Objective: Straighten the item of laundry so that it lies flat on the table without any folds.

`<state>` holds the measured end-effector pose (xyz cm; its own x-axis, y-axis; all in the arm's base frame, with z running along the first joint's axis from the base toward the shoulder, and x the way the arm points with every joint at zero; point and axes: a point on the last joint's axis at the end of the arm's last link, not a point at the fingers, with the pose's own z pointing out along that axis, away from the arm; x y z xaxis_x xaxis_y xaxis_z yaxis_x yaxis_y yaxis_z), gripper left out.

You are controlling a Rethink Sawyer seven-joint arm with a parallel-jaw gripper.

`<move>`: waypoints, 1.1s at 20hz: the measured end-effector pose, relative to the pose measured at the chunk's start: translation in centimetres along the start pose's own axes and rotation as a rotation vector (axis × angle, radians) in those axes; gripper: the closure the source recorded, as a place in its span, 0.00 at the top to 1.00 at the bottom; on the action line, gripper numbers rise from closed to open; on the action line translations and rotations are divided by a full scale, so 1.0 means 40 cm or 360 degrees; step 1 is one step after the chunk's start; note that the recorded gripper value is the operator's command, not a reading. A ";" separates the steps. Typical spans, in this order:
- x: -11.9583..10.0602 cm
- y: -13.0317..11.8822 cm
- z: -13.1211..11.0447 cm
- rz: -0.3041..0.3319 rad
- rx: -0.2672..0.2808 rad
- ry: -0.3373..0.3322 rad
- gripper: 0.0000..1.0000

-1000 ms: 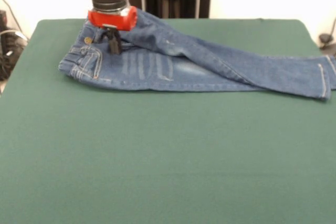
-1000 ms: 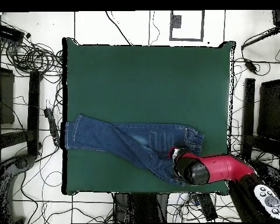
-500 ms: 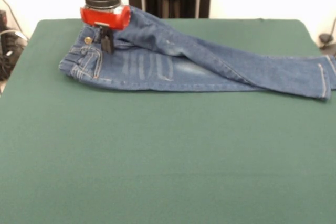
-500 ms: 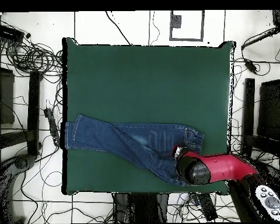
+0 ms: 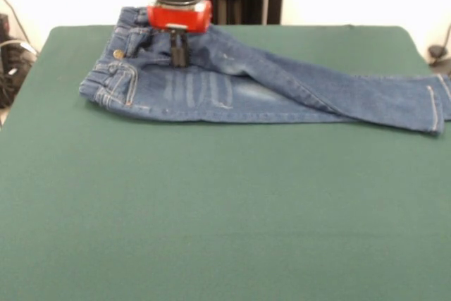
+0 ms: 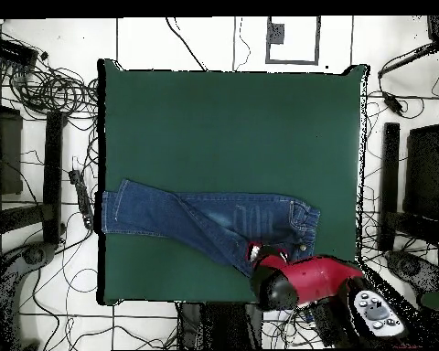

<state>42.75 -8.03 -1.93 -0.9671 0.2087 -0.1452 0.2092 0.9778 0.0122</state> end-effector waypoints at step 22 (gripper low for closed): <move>0.203 -0.063 0.026 0.0166 -0.0103 -0.0262 0.00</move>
<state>34.54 -8.83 -4.15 -0.9028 0.3085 -0.2996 0.2924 0.9512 0.0983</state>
